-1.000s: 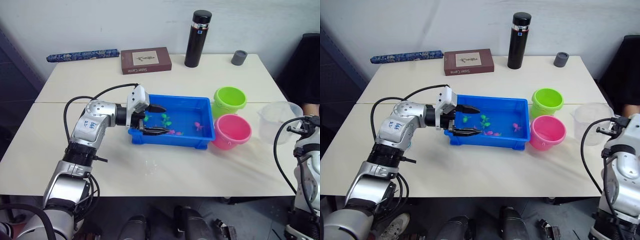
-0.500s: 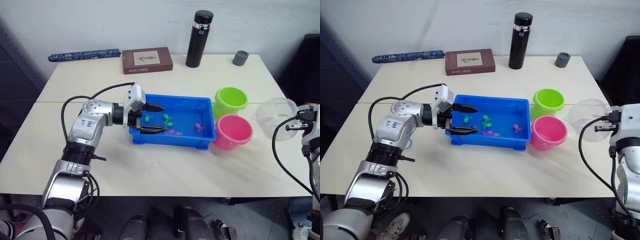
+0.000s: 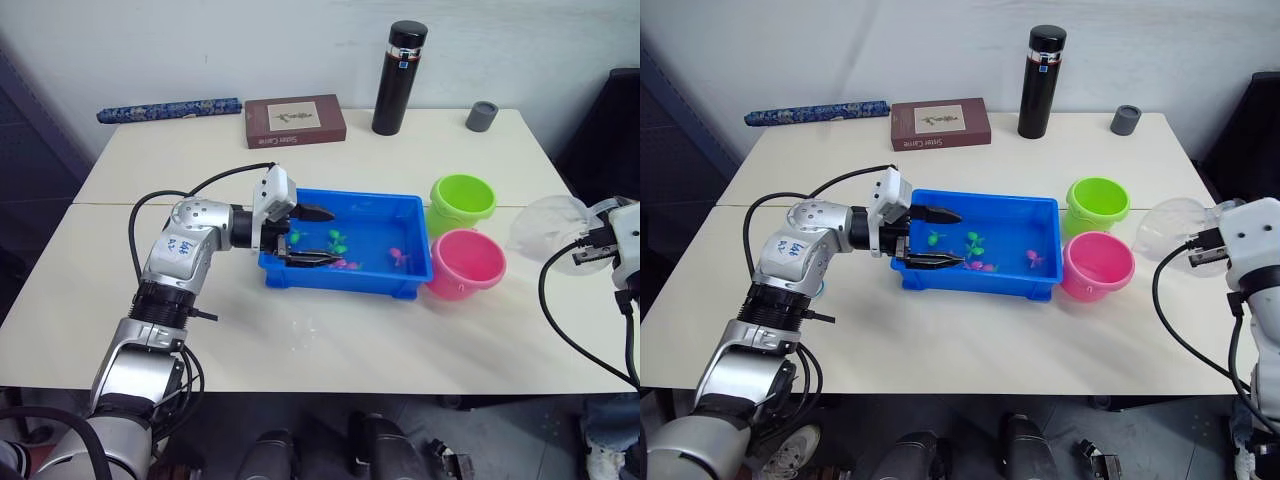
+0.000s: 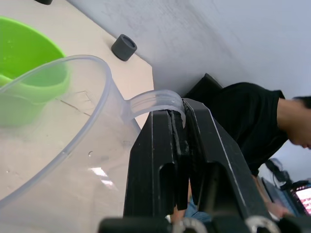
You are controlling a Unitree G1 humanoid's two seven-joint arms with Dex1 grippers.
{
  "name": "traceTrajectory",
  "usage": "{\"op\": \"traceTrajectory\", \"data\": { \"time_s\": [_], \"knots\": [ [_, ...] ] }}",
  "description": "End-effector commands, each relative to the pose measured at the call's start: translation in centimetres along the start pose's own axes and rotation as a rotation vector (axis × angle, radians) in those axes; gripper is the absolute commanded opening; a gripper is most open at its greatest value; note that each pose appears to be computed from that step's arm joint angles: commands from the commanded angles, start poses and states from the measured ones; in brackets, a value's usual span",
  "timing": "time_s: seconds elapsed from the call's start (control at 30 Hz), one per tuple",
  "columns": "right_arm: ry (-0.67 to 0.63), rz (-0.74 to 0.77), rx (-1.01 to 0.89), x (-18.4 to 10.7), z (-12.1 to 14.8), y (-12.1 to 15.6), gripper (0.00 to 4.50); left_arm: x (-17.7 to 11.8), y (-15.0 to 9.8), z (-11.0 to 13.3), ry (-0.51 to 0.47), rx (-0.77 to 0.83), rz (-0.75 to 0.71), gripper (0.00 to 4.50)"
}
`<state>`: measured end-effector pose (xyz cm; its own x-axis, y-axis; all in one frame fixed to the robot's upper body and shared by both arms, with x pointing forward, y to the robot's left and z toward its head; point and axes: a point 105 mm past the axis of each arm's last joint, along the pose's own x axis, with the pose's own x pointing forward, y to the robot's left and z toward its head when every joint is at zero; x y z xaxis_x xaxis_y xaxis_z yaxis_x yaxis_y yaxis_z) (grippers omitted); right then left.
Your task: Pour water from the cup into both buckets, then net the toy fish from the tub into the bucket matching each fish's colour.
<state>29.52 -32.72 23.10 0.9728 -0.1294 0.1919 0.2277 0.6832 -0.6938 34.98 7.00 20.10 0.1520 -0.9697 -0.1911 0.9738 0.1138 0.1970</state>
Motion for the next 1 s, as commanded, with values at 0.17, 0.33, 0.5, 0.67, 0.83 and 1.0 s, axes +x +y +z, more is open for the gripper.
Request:
{"op": "traceTrajectory", "data": {
  "time_s": [0.17, 0.33, 0.5, 0.67, 0.83, 1.0],
  "knots": [
    [-0.102, 0.003, -0.091, 0.1, 2.7, 0.2, 0.07, 0.0, 0.3, 0.8, -0.013, 0.031, 0.007, 4.50],
    [-0.124, 0.021, -0.156, 0.5, 3.2, 0.8, 0.07, -0.1, 0.3, 0.7, -0.012, 0.033, 0.011, 4.50],
    [-0.141, 0.035, -0.222, 0.9, 3.7, 1.4, 0.07, -0.1, 0.2, 0.7, -0.011, 0.034, 0.015, 4.50],
    [-0.157, 0.031, -0.275, 1.2, 4.1, 1.5, 0.07, -0.2, 0.1, 0.6, -0.011, 0.032, 0.018, 4.50],
    [-0.162, 0.027, -0.310, 1.4, 4.2, 1.4, 0.07, -0.2, 0.1, 0.6, -0.010, 0.033, 0.022, 4.50],
    [-0.157, 0.012, -0.356, 1.6, 4.1, 1.2, 0.07, -0.2, 0.1, 0.6, -0.010, 0.034, 0.024, 4.50]
  ]
}}
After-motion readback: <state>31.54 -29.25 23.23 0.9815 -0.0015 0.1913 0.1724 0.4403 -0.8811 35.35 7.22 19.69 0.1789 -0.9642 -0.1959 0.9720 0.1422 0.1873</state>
